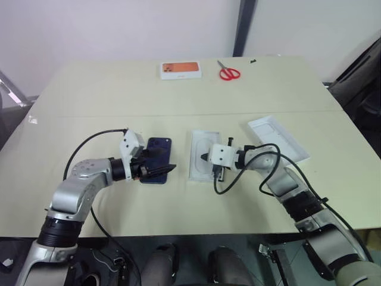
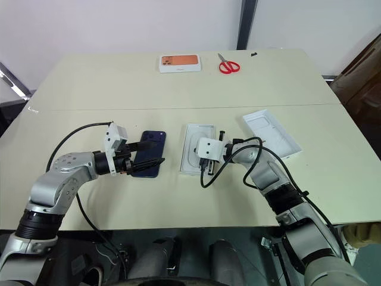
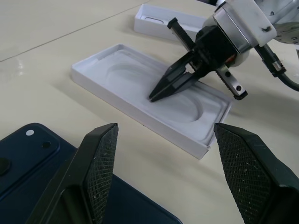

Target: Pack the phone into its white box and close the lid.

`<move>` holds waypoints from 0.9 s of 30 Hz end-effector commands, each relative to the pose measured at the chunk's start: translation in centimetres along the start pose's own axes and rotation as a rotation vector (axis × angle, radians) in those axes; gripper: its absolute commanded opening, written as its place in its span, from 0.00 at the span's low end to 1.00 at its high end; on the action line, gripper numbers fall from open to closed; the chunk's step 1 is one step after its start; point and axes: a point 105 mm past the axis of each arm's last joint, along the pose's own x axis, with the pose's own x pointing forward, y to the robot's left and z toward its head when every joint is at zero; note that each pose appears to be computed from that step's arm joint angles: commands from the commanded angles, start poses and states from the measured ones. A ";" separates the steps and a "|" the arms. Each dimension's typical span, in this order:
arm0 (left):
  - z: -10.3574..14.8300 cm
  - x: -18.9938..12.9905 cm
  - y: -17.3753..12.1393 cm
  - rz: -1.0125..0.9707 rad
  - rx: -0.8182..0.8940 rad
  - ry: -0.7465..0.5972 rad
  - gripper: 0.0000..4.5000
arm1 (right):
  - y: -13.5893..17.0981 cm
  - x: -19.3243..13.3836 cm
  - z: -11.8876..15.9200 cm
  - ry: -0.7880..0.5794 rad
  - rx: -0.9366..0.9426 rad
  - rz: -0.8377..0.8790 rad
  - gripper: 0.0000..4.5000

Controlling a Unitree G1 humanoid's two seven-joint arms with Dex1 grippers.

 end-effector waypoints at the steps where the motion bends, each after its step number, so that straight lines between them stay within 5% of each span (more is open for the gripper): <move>1: -0.1 0.1 0.2 0.016 0.038 0.021 0.77 | -0.2 -0.6 1.2 -0.079 0.084 -0.006 0.01; 9: 0.1 1.3 3.5 0.196 0.080 0.022 0.77 | -4.0 -5.5 1.0 -0.155 0.232 -0.216 0.01; 12: -1.3 1.7 3.1 0.168 0.030 0.075 0.58 | -3.7 -7.8 -0.4 -0.126 0.294 -0.243 0.00; 17: -2.8 3.3 2.6 0.177 0.085 0.165 0.02 | -2.6 -9.8 -2.9 0.005 0.276 -0.275 0.00; 27: -3.6 6.1 0.4 0.074 0.072 0.264 0.01 | -0.6 -7.4 -2.3 0.009 0.229 -0.218 0.00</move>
